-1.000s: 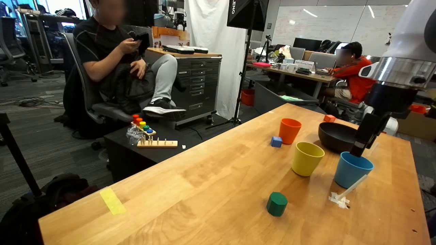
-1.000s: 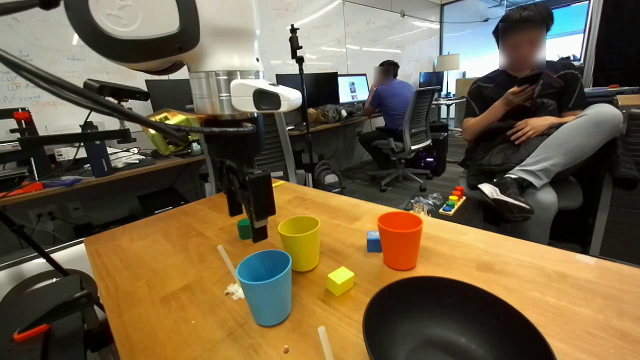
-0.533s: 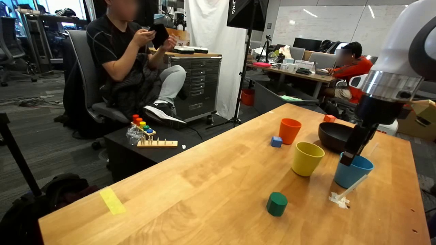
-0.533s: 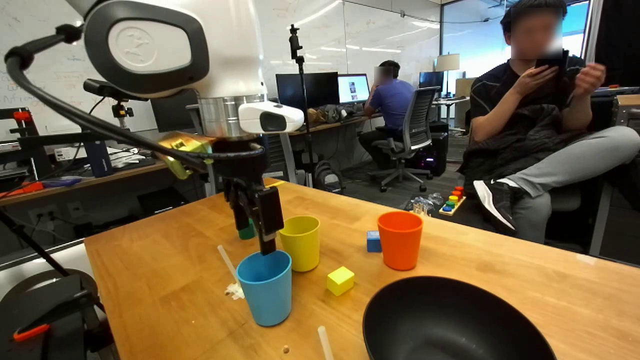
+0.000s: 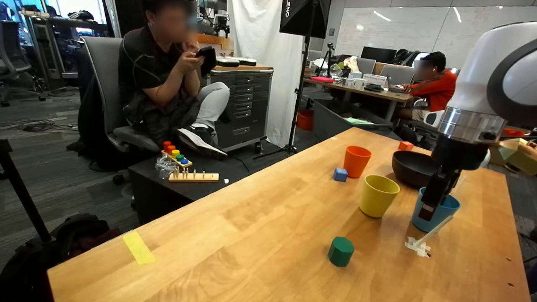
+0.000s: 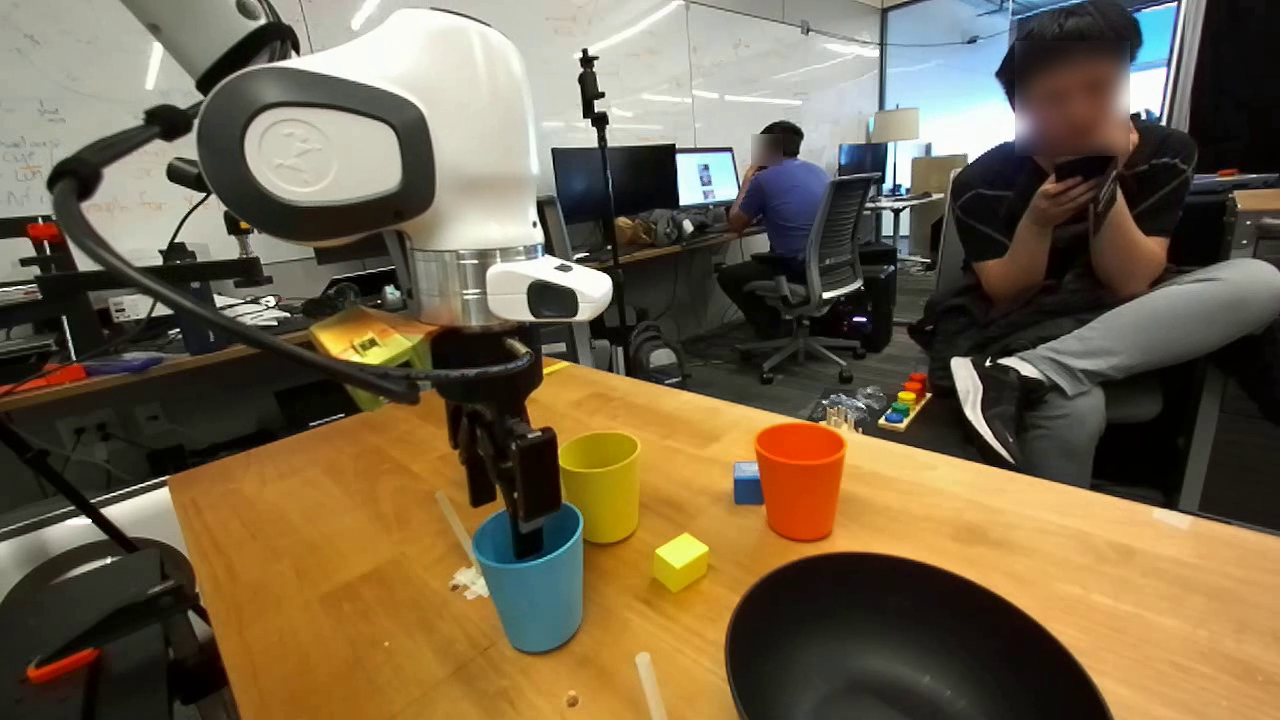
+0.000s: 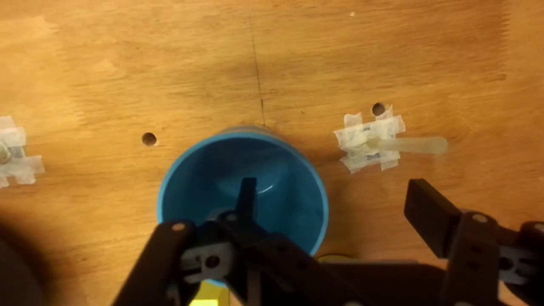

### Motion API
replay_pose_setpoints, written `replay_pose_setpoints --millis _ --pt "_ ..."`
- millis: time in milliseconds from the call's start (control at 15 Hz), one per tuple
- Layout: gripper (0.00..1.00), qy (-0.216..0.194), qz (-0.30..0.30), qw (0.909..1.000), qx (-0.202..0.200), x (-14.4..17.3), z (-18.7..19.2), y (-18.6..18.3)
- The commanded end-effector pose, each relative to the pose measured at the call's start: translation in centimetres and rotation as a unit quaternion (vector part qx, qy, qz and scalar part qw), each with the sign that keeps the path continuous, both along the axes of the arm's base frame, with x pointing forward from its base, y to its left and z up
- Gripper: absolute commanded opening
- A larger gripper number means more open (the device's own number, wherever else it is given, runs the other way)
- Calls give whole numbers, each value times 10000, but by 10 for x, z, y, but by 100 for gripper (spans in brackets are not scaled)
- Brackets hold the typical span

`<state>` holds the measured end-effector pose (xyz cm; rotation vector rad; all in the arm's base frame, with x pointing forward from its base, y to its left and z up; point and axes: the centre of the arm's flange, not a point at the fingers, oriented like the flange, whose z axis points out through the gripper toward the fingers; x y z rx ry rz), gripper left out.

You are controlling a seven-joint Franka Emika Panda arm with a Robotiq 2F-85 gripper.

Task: Stack the three cups on the table

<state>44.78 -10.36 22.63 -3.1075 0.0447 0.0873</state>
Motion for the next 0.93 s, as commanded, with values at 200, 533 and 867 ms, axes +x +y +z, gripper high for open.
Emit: replay_pose_setpoints --millis 200,533,867 --pt "35 -53 38 10000 -27 4 3 -4" --pt "0 -11 69 10000 -19 5 3 -4" --pt "1 -54 76 9999 -134 6 8 -7"
